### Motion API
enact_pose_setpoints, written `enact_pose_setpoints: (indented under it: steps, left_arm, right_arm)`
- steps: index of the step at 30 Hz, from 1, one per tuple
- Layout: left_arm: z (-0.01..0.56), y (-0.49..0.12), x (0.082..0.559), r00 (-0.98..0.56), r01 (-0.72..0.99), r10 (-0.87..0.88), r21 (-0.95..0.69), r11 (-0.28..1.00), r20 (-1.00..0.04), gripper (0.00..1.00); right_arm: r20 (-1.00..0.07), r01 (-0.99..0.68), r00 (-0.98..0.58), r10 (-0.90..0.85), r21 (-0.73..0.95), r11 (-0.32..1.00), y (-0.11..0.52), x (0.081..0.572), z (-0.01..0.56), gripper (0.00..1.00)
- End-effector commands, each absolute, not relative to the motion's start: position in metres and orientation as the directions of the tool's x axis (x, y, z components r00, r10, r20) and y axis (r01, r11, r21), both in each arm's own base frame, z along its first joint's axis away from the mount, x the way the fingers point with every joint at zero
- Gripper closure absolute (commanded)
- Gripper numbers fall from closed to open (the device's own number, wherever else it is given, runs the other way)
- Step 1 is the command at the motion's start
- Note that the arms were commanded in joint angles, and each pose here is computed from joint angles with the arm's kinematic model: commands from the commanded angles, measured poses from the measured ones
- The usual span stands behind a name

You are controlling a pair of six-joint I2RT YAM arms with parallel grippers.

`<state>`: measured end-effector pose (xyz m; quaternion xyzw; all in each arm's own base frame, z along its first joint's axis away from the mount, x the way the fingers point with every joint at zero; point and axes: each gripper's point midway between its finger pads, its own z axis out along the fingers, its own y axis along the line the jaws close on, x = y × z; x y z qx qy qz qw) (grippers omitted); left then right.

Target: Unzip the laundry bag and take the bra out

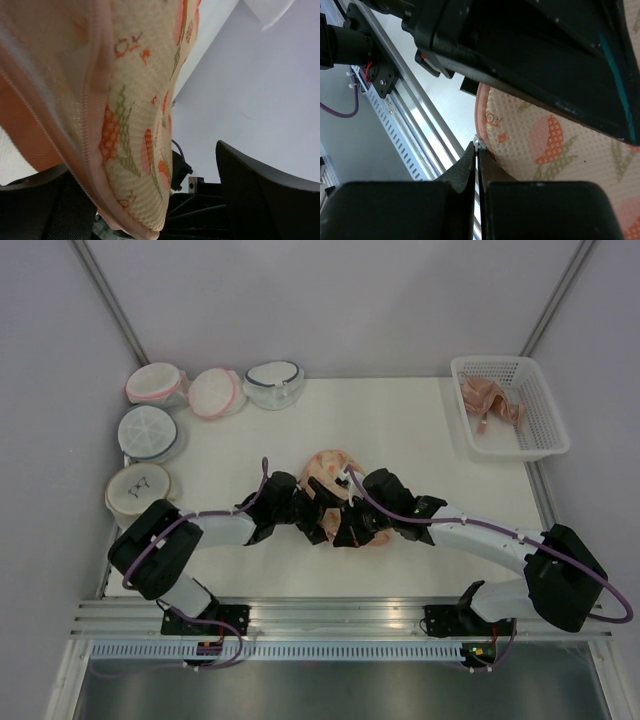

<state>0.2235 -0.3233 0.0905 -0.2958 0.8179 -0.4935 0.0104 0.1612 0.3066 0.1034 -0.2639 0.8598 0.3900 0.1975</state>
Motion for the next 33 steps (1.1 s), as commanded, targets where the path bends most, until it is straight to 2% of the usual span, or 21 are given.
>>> enact_pose_setpoints:
  steps: [1,2,3,5,6,9,13,16,25,26,28,29,30,32,33]
  left_arm:
    - [0.111,-0.338,0.23,-0.831,-0.448,-0.469,-0.861,0.241,0.301,0.11]
    - [0.109,-0.337,0.23,-0.826,-0.451,-0.476,-0.861,0.234,0.303,0.17]
    - [0.11,-0.336,0.233,-0.822,-0.446,-0.482,-0.869,0.216,0.302,0.3]
    - [0.102,-0.333,0.232,-0.815,-0.454,-0.492,-0.864,0.218,0.305,0.42]
    - [0.1,-0.334,0.233,-0.816,-0.454,-0.492,-0.864,0.218,0.304,0.53]
    - [0.089,-0.335,0.232,-0.814,-0.468,-0.487,-0.854,0.228,0.316,0.75]
    - [0.077,-0.334,0.234,-0.81,-0.485,-0.483,-0.843,0.234,0.332,0.93]
    - [0.07,-0.33,0.235,-0.815,-0.478,-0.479,-0.844,0.242,0.324,0.98]
    - [0.058,-0.32,0.219,-0.917,-0.332,-0.338,-0.873,0.358,0.21,0.98]
    - [0.058,-0.32,0.216,-0.938,-0.277,-0.305,-0.882,0.382,0.163,0.98]
    - [0.056,-0.315,0.207,-0.954,-0.256,-0.26,-0.862,0.438,0.152,0.98]
    - [0.055,-0.313,0.204,-0.971,-0.187,-0.22,-0.863,0.469,0.09,0.98]
    - [0.053,-0.307,0.196,-0.975,-0.192,-0.199,-0.837,0.513,0.102,0.98]
    - [0.05,-0.298,0.191,-0.988,-0.117,-0.152,-0.813,0.571,0.035,0.98]
    - [0.051,-0.292,0.187,-0.989,-0.114,-0.143,-0.791,0.601,0.034,0.98]
  right_arm:
    - [-0.594,-0.652,-0.745,-0.305,0.551,0.521,0.31,0.164,0.114,0.99]
    - [-0.589,-0.648,-0.747,-0.307,0.545,0.533,0.308,0.165,0.112,1.0]
    - [-0.592,-0.652,-0.744,-0.311,0.539,0.533,0.308,0.165,0.112,1.0]
    - [-0.589,-0.651,-0.743,-0.318,0.525,0.548,0.306,0.167,0.11,1.0]
    - [-0.592,-0.655,-0.738,-0.323,0.516,0.552,0.305,0.168,0.109,1.0]
    - [-0.585,-0.647,-0.74,-0.332,0.484,0.589,0.299,0.172,0.105,1.0]
    - [-0.568,-0.621,-0.746,-0.349,0.404,0.672,0.283,0.181,0.096,1.0]
    - [-0.537,-0.578,-0.764,-0.359,0.319,0.751,0.262,0.186,0.085,1.0]
    - [-0.475,-0.415,-0.823,-0.313,0.124,0.901,0.213,0.2,0.057,1.0]
    - [-0.48,-0.397,-0.824,-0.3,0.112,0.911,0.211,0.204,0.056,1.0]
    - [-0.479,-0.357,-0.835,-0.27,0.098,0.929,0.204,0.21,0.052,1.0]
    - [-0.486,-0.34,-0.835,-0.259,0.086,0.936,0.202,0.215,0.051,0.99]
    - [-0.485,-0.311,-0.84,-0.242,0.066,0.948,0.195,0.221,0.048,1.0]
    - [-0.472,-0.298,-0.849,-0.238,0.056,0.953,0.191,0.223,0.042,1.0]
    - [-0.472,-0.28,-0.853,-0.223,0.052,0.959,0.188,0.227,0.041,1.0]
